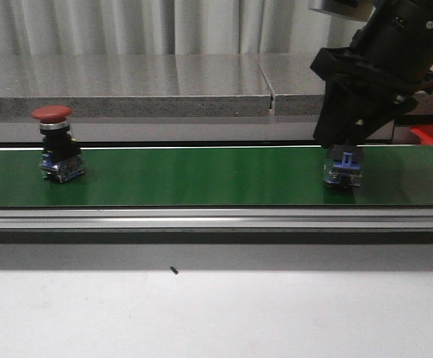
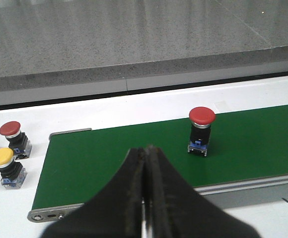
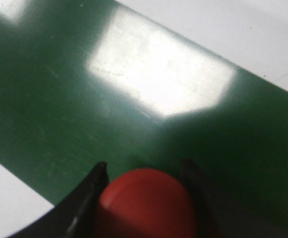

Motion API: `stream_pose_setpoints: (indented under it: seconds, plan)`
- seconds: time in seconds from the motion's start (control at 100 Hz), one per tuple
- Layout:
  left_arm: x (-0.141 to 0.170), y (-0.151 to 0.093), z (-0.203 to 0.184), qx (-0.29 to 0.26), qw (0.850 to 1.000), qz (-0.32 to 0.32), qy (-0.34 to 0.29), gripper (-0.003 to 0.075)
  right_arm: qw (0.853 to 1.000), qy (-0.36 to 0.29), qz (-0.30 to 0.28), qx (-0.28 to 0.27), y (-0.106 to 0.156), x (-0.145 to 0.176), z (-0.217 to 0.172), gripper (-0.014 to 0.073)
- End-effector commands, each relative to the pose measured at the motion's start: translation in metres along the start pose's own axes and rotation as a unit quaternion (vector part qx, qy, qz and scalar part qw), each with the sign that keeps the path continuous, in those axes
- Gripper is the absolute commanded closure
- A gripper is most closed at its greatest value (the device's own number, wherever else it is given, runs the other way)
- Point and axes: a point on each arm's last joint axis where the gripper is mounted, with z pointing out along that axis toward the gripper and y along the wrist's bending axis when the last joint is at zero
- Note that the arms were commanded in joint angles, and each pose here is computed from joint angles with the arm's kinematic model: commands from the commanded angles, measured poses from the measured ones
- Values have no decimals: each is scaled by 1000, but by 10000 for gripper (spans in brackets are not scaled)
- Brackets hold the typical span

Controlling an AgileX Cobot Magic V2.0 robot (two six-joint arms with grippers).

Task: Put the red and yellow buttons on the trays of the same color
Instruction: 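Lower the right gripper onto the red button, grasp and lift, then carry the red button into the red tray, open right gripper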

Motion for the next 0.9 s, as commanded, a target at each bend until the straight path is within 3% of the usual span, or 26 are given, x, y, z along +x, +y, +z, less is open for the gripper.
stream_pose_setpoints:
  seconds: [0.0,0.11,0.27,0.49,0.63,0.89]
  plan:
    - [-13,0,-3,1,999,-3,-45,741,999,-50,1,6,0,-16,-32,508]
    - [-13,0,-3,1,999,-3,-45,741,997,-77,16,23,-15,-28,-53,508]
    - [-13,0,-3,1,999,-3,-45,741,987,-132,41,87,-57,-40,-92,508]
    - [-13,0,-3,1,999,-3,-45,741,953,-216,103,183,-125,-35,-134,508]
    - [-13,0,-3,1,999,-3,-45,741,935,-236,138,226,-163,-24,-138,508]
    - [-13,0,-3,1,999,-3,-45,741,918,-238,172,268,-215,-10,-110,508]
